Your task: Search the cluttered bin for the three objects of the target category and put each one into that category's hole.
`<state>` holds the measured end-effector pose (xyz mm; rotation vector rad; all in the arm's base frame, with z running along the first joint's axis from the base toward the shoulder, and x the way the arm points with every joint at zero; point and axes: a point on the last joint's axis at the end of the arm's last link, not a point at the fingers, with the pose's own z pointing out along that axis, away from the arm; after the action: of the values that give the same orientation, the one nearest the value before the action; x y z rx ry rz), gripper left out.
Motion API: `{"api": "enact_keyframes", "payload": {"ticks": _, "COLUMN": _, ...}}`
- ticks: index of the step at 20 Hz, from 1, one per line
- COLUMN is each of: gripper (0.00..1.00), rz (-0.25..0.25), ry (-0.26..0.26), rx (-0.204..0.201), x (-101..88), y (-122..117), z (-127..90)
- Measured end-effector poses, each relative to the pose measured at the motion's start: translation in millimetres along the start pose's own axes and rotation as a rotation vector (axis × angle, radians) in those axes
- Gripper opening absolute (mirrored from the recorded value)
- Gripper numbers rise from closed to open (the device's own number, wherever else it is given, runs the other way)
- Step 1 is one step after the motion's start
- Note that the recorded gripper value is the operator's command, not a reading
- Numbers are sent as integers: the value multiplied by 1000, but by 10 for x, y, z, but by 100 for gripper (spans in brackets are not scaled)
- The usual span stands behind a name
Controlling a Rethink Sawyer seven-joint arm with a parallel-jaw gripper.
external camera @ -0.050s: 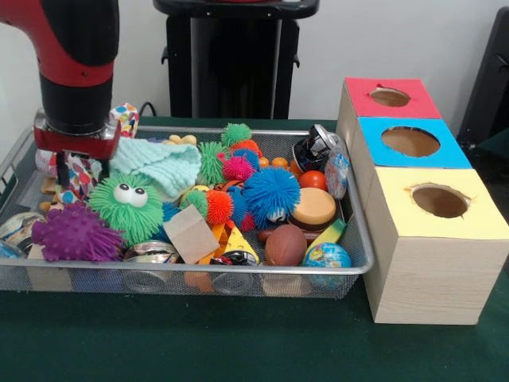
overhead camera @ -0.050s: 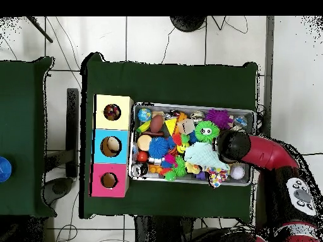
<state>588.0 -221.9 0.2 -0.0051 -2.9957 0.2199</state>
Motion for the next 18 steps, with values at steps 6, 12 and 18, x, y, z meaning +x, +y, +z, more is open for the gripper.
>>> {"api": "enact_keyframes", "payload": {"ticks": 6, "gripper": 100, "rz": -18, "ry": 43, "rx": -8, "x": 51, "y": 58, "z": 145}}
{"api": "enact_keyframes", "payload": {"ticks": 12, "gripper": 100, "rz": -75, "ry": 47, "rx": 37, "x": 20, "y": -9, "z": 319}}
{"api": "enact_keyframes", "payload": {"ticks": 18, "gripper": 100, "rz": -116, "ry": 43, "rx": 75, "x": -5, "y": -49, "z": 353}}
